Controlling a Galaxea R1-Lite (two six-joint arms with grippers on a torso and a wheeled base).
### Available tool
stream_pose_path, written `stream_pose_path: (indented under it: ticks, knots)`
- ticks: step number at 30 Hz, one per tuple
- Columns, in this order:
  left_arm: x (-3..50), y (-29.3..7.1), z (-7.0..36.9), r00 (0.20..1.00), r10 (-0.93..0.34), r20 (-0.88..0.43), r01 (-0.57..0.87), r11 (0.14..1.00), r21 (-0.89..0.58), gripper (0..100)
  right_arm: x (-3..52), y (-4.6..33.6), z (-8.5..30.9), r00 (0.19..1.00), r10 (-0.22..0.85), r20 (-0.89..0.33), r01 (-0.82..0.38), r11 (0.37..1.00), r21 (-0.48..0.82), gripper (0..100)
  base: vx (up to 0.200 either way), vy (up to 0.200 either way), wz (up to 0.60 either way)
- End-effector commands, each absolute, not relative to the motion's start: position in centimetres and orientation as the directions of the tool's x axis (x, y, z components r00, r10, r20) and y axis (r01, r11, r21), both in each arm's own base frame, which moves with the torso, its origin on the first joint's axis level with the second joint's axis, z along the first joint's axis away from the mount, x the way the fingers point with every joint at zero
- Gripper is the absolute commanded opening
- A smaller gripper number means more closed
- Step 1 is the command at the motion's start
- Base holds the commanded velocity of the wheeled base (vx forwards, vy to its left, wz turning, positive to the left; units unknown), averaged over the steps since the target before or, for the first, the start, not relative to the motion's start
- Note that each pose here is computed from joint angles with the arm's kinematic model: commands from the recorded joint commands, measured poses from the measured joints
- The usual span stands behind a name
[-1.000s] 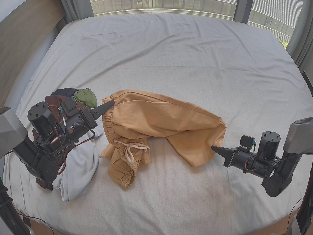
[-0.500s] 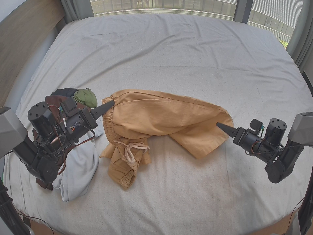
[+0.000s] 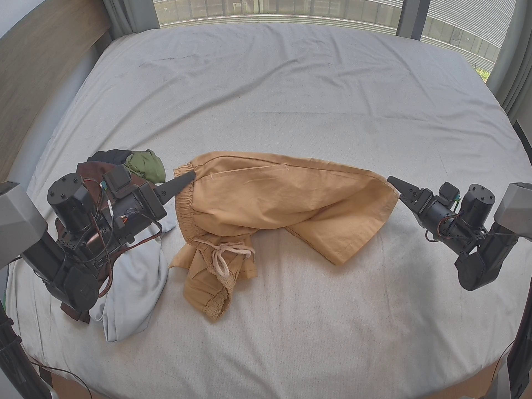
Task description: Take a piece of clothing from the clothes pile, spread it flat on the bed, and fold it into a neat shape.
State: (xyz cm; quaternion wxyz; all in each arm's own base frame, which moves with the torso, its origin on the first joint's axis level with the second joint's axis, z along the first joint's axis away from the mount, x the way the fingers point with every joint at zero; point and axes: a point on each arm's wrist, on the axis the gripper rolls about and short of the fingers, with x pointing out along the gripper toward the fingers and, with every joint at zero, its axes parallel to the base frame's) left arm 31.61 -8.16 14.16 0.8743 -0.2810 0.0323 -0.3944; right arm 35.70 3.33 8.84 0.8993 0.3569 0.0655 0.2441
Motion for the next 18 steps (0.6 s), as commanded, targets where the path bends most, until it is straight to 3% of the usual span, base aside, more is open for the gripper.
stream_pose_path:
  ticks: [1,18]
  knots:
    - [31.5,-8.2,14.2,0.684,-0.710,0.166,0.674,0.529,-0.517,0,36.3,3.4,7.7,0.873,0.486,0.036,-0.376,0.624,0.686,100,0.000,0.000,0.00]
    - [31.5,-8.2,14.3,0.684,-0.710,0.169,0.675,0.528,-0.515,0,36.6,3.8,5.7,0.868,0.496,-0.014,-0.345,0.623,0.702,100,0.000,0.000,0.00]
